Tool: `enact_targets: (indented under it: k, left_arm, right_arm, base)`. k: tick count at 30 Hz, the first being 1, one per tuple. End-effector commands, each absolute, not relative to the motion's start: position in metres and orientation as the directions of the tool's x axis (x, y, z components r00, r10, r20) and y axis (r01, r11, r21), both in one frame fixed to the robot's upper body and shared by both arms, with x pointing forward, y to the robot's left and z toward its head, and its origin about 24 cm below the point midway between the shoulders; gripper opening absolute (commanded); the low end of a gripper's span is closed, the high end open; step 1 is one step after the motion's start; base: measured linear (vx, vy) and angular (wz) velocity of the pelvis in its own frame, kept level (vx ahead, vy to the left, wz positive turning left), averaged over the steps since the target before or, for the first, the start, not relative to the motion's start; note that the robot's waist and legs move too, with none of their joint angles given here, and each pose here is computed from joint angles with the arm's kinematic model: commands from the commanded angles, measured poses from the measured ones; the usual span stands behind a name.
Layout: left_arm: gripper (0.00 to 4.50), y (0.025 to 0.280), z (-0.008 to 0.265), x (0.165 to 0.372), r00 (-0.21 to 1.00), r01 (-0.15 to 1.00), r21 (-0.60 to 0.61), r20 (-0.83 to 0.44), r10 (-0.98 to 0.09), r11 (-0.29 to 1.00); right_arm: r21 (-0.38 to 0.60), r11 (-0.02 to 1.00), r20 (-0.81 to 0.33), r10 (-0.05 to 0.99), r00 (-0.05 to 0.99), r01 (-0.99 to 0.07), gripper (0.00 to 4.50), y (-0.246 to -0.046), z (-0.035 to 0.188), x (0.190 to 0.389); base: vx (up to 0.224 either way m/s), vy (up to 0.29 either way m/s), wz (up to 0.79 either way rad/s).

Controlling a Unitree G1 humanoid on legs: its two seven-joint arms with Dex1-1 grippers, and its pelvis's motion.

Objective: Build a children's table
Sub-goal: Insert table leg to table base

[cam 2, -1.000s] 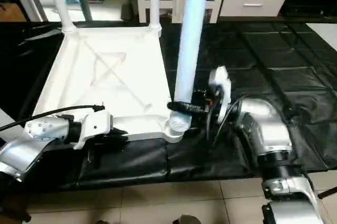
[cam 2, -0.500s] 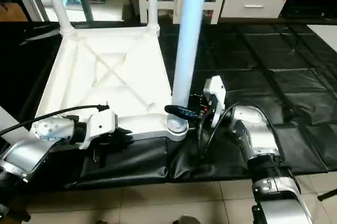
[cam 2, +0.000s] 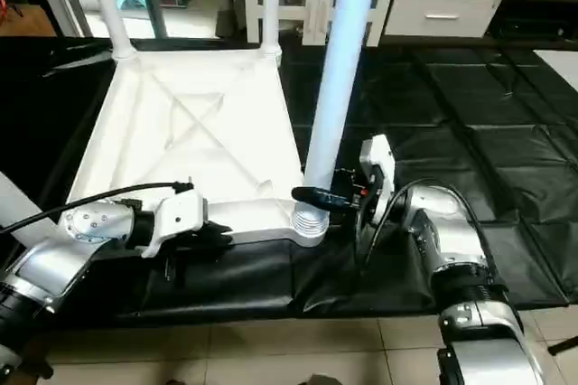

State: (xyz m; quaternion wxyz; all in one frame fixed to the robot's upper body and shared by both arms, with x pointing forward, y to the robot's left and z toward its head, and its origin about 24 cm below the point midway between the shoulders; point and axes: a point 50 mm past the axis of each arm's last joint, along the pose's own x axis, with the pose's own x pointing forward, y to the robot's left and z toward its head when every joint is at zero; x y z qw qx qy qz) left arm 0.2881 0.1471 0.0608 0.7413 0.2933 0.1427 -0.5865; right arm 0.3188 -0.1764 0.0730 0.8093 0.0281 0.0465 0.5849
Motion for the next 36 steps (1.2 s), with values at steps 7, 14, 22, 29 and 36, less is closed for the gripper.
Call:
enact_targets:
  k: [7, 14, 22, 29, 36]
  left_arm:
    - [0.00, 0.154, 0.043, 0.283, 0.261, 0.963, 0.217, -0.618, -0.741, 0.158]
    - [0.00, 0.154, 0.043, 0.284, 0.266, 0.962, 0.225, -0.624, -0.735, 0.156]
    - [0.00, 0.153, 0.043, 0.284, 0.267, 0.961, 0.228, -0.623, -0.735, 0.156]
    - [0.00, 0.154, 0.043, 0.285, 0.263, 0.962, 0.229, -0.628, -0.732, 0.149]
    - [0.00, 0.150, 0.045, 0.286, 0.275, 0.959, 0.227, -0.614, -0.740, 0.168]
  right_arm:
    - [0.152, 0.398, -0.205, 0.908, 0.365, -0.905, 1.88, -0.183, 0.031, 0.305]
    - [0.066, 0.431, -0.268, 0.876, 0.400, -0.900, 1.88, -0.183, 0.016, 0.299]
    - [0.107, 0.469, -0.231, 0.869, 0.437, -0.877, 1.88, -0.179, 0.008, 0.293]
    - [0.159, 0.445, -0.276, 0.877, 0.393, -0.881, 1.88, -0.178, -0.001, 0.287]
    - [0.173, 0.530, -0.260, 0.837, 0.481, -0.830, 1.88, -0.180, -0.003, 0.290]
  base:
    - [0.000, 0.000, 0.00]
    - [0.000, 0.000, 0.00]
    - [0.000, 0.000, 0.00]
    - [0.000, 0.000, 0.00]
    - [0.000, 0.000, 0.00]
